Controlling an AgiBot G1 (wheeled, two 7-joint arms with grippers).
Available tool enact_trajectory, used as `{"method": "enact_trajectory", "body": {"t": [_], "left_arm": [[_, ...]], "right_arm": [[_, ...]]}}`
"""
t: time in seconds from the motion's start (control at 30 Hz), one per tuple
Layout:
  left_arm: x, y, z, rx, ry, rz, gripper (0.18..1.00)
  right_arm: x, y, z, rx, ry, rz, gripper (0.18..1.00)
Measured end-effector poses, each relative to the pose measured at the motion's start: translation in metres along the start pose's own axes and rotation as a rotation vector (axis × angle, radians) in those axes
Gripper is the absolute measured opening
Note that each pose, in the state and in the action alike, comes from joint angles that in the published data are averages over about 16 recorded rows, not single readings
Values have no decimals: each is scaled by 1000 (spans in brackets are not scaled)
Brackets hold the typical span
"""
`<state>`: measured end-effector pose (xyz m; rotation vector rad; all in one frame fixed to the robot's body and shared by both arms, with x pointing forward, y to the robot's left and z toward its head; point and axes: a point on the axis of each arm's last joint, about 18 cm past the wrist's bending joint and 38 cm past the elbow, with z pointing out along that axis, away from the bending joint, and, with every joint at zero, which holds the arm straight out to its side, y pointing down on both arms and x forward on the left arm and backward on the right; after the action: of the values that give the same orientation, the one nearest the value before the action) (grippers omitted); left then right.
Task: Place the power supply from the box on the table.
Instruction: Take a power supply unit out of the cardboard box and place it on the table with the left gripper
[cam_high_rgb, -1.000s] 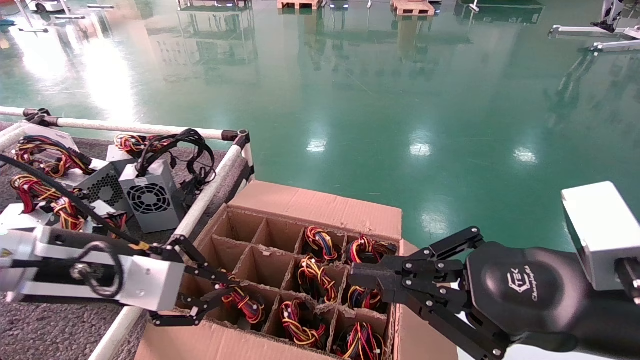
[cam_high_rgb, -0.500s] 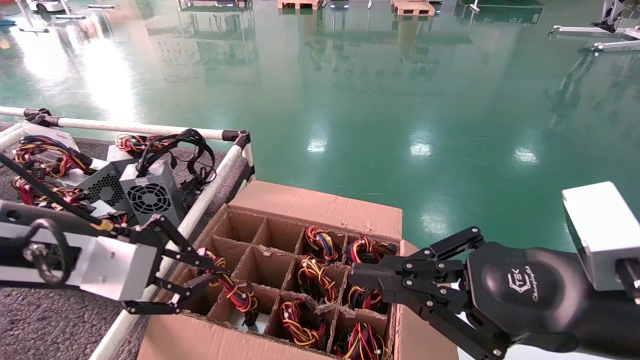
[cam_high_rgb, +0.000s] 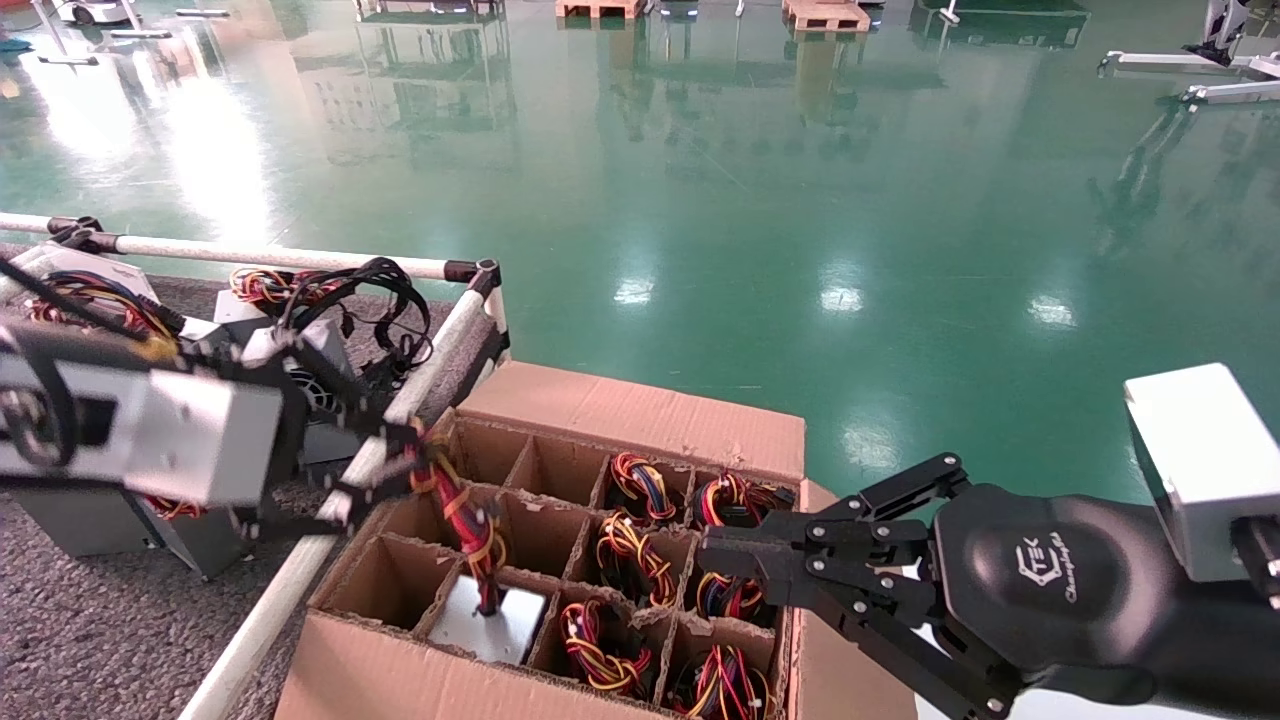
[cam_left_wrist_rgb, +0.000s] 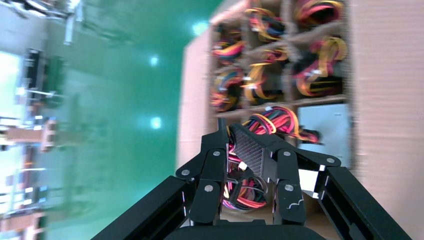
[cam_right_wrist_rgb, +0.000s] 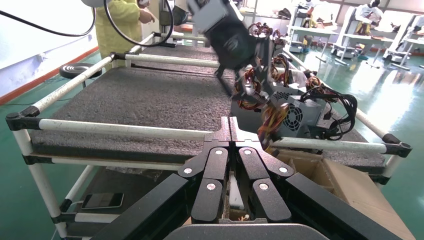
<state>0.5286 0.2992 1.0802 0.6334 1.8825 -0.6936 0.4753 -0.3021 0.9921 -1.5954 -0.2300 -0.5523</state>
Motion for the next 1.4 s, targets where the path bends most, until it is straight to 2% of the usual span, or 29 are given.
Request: {"method": "enact_trajectory", "body": {"t": [0.47, 0.77, 1.07, 1.4], "left_arm": [[-64, -24, -43, -10, -263, 133, 188], [-92, -37, -78, -43, -403, 225, 187], [-112, -39, -118, -116, -523, 293, 186], [-133, -31, -165, -246, -653, 355, 186]], "right_arm": [[0, 0, 0, 0, 0, 0, 184], [0, 0, 0, 0, 0, 0, 184], [0, 0, 0, 0, 0, 0, 184], [0, 0, 0, 0, 0, 0, 184]]}}
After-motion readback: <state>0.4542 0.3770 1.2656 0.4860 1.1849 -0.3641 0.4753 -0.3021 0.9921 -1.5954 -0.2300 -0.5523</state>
